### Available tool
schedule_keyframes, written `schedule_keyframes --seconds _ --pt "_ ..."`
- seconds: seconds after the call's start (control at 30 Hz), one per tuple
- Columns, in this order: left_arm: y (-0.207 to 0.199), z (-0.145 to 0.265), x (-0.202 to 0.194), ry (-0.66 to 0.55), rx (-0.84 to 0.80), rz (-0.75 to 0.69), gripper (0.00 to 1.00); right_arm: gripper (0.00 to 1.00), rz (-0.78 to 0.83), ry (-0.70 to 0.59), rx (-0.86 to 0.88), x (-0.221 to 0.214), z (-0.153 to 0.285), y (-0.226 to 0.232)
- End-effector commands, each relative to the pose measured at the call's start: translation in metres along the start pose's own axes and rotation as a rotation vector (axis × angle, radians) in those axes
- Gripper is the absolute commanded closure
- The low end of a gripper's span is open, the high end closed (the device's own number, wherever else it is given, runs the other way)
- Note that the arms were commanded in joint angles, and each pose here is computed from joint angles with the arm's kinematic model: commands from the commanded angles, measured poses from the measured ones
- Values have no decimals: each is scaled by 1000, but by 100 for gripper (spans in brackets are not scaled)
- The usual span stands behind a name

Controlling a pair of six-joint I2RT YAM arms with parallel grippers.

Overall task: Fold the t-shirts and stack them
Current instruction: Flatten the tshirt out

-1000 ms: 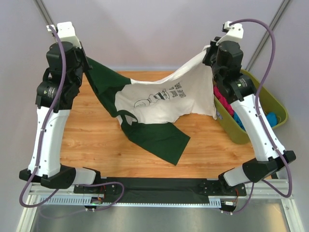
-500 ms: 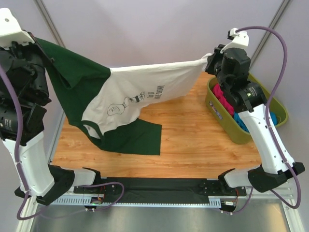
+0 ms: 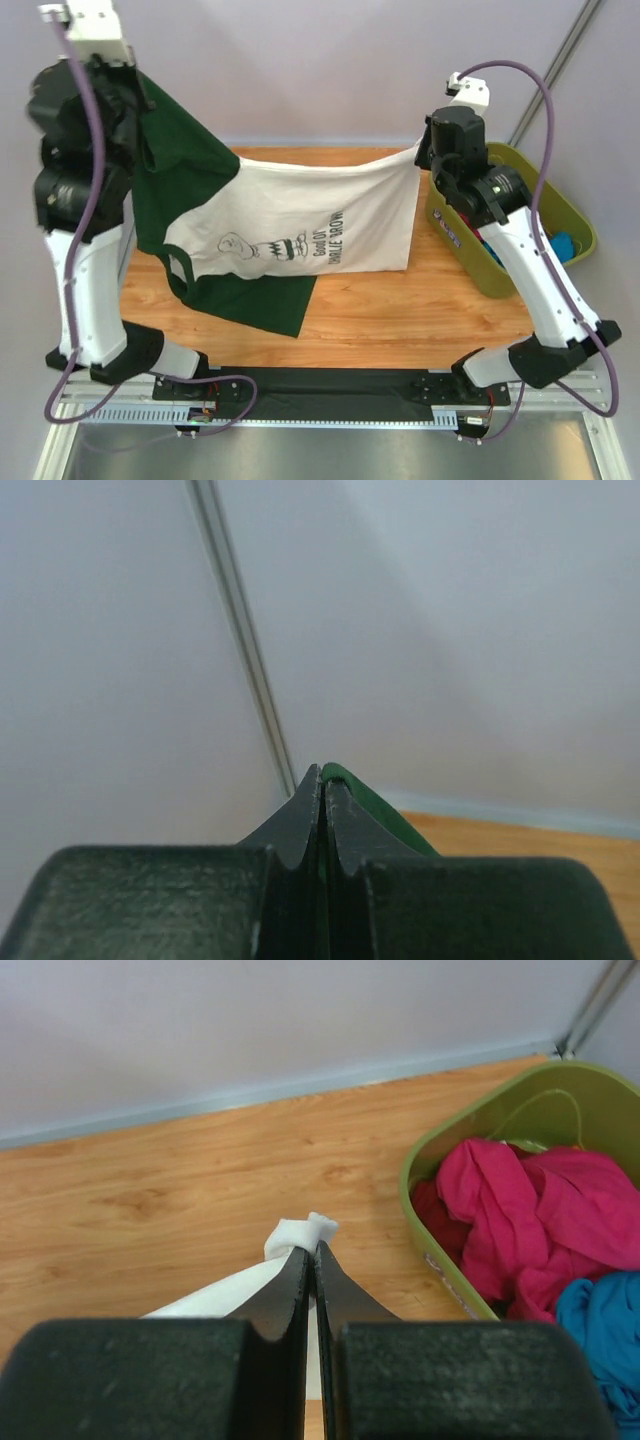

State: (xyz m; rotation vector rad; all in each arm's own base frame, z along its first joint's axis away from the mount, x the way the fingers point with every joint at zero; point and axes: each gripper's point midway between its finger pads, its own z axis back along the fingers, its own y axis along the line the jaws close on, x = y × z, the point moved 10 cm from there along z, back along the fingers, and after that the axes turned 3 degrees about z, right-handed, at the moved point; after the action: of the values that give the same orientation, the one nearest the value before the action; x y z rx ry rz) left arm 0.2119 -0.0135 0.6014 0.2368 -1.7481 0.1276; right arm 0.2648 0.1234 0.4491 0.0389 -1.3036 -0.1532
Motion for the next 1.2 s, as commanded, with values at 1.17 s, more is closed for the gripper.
schedule_keyframes --seconds 1.17 --pt "-167 -185 -350 812 -136 1 100 100 99 437 -179 -194 -264 -28"
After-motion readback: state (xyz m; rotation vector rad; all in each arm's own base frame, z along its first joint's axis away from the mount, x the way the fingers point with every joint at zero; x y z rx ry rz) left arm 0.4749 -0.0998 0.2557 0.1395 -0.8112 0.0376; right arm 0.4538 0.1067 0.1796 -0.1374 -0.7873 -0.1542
